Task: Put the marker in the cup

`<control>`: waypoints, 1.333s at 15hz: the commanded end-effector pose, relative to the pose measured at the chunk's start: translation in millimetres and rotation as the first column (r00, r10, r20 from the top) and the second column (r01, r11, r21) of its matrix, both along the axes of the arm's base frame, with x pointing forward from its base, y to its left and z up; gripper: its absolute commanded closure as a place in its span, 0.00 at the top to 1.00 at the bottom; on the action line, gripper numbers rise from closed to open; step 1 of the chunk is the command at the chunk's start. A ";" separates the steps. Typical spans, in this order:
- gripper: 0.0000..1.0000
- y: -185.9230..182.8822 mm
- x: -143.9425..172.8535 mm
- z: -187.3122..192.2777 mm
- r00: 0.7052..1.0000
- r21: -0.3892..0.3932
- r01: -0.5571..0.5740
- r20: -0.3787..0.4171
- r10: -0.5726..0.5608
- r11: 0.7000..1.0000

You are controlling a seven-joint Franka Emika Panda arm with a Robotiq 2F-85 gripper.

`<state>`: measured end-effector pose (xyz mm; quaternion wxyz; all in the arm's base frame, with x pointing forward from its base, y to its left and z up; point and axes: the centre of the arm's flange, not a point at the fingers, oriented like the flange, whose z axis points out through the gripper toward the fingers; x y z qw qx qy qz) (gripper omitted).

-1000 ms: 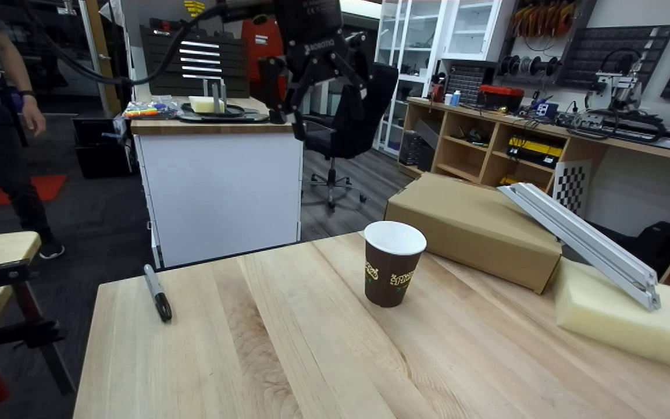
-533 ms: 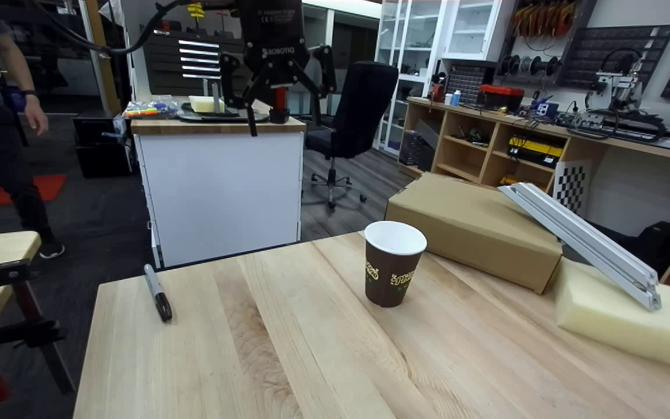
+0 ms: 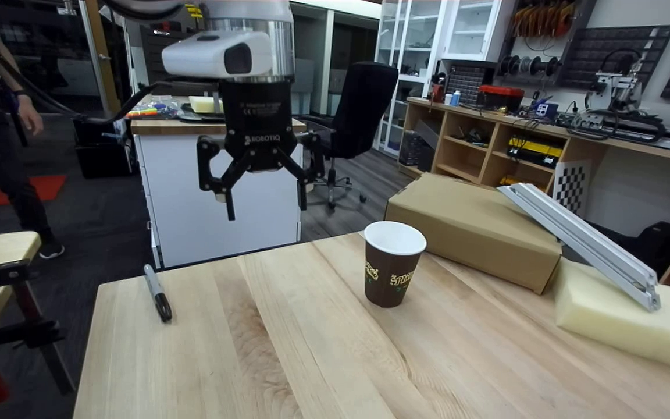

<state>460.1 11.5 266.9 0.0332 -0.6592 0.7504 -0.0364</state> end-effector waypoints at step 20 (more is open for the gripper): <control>1.00 12.0 -99.7 -98.4 0.970 0.072 -0.235 -0.039 0.238 0.969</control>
